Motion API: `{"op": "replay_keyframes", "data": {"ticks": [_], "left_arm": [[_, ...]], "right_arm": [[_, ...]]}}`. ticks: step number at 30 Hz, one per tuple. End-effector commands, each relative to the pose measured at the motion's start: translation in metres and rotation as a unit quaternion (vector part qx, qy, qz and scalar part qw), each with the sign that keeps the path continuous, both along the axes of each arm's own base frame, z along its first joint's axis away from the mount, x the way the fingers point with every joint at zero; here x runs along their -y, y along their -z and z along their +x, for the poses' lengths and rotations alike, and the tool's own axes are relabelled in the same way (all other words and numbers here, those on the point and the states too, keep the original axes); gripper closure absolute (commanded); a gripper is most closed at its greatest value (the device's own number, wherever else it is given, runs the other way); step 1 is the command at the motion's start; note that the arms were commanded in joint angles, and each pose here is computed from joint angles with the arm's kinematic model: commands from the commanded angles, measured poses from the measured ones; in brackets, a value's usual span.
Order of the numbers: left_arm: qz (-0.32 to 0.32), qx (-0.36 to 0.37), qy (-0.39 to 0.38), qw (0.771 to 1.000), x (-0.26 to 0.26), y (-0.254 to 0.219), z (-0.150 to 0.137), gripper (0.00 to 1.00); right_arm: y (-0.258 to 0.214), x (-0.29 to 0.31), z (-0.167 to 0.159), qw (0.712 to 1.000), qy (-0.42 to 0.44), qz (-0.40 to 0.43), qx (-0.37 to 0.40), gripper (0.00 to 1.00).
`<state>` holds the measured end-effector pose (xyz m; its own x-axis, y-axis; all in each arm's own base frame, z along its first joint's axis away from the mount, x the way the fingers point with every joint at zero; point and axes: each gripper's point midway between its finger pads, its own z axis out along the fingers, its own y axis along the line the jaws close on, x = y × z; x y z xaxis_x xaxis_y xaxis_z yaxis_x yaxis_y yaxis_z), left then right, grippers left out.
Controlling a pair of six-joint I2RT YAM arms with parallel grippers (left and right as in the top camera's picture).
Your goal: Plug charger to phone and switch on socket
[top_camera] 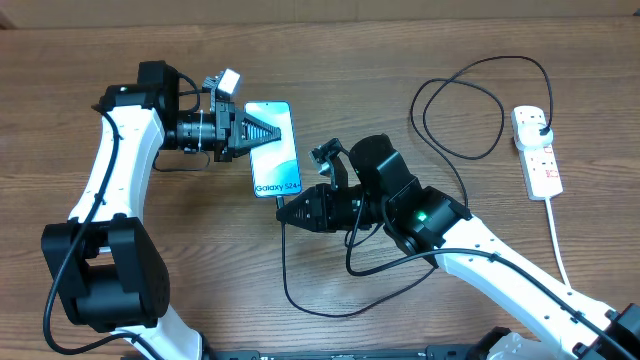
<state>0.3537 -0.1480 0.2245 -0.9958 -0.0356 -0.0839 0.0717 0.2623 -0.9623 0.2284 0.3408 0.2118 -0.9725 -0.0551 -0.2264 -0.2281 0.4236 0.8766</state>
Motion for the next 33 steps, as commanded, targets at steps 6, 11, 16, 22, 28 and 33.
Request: {"op": "replay_keyframes", "data": {"ticks": [6,11,16,22,28,33], "left_arm": [[-0.013,-0.013,0.032,0.999,0.022,-0.007,-0.02,0.96],[-0.013,-0.014,0.032,0.999,0.022,-0.008,-0.02,0.96],[-0.013,-0.014,0.029,0.999,0.021,-0.008,-0.019,0.96],[-0.014,-0.014,0.027,0.999,0.019,-0.008,-0.018,0.96],[-0.06,-0.02,0.031,0.997,0.025,-0.024,-0.021,0.96],[-0.136,-0.006,0.04,0.99,0.032,-0.05,-0.023,0.96]], "right_arm": [[-0.032,0.02,0.063,0.99,0.109,0.007,0.092,0.96],[-0.033,0.019,0.064,0.989,0.103,0.005,0.105,0.73],[-0.018,0.024,0.057,0.991,0.097,-0.022,0.085,0.04],[0.009,0.046,0.053,0.991,0.108,-0.071,0.027,0.0],[-0.015,0.045,0.047,0.999,0.048,0.001,0.024,0.0],[-0.049,0.036,0.03,0.995,-0.032,0.085,0.037,0.02]]}}
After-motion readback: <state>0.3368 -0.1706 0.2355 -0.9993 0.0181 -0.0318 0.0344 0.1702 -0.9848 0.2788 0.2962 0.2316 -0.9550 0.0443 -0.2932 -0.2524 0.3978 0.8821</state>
